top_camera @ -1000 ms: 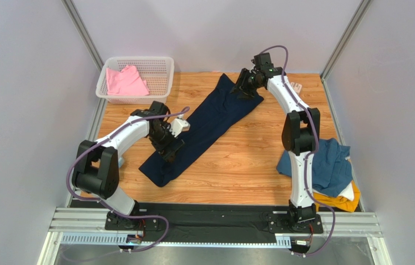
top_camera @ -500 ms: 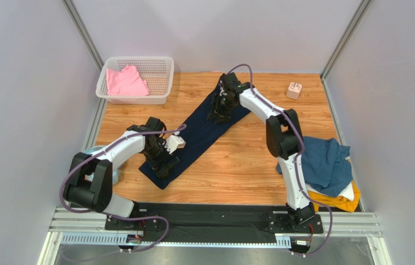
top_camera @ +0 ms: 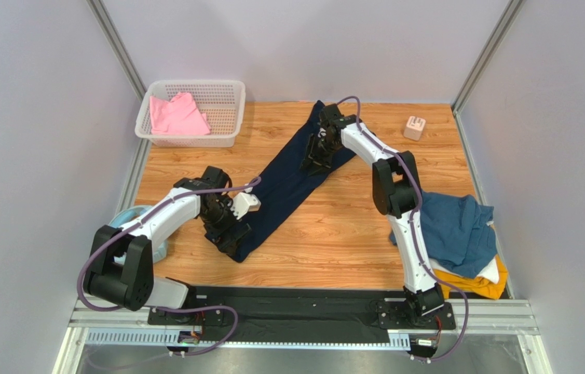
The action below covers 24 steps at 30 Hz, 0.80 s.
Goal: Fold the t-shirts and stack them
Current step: Rotate the tshirt 90 degrees
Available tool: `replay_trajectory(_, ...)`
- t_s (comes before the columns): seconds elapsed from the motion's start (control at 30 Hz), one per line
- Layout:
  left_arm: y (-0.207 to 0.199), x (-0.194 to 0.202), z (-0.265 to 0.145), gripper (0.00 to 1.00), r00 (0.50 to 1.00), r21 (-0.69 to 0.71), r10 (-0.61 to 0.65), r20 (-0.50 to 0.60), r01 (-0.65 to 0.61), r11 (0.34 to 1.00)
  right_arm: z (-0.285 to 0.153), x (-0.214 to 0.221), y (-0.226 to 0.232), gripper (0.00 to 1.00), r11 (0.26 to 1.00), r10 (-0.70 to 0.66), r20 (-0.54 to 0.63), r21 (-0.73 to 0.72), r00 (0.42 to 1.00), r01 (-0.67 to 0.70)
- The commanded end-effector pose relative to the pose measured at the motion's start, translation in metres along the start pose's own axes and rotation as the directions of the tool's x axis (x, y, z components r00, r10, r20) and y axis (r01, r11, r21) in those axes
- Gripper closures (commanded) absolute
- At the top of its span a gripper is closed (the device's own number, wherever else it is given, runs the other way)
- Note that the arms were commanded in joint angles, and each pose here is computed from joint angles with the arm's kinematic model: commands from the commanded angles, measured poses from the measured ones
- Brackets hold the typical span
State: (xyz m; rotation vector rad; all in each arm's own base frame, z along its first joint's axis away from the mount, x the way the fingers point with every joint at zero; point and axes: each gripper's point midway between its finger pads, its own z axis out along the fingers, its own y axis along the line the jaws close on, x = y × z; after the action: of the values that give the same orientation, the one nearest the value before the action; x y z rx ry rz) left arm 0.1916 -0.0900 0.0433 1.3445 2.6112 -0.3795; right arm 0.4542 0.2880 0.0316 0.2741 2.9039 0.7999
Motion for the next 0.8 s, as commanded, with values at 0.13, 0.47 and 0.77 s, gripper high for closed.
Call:
replay_trajectory(0.13,-0.016,-0.069,-0.039,0.01,0.986,0.122,0.047,0.163,-0.068,0.990,-0.017,0.031,-0.071,0.54,0.978,0.013,-0.036,0.206,0.999,-0.005)
replay_trajectory(0.47,-0.055,-0.130,-0.038,0.00,0.960,0.098,0.228,0.161,-0.245,0.965,-0.017,0.053,-0.077,0.53,0.985,0.029,-0.062,0.174,0.998,-0.018)
replay_trajectory(0.77,-0.124,-0.093,-0.015,0.00,0.959,0.299,0.270,0.080,-0.282,0.912,-0.009,0.043,-0.075,0.53,0.984,0.022,-0.061,0.179,0.998,-0.011)
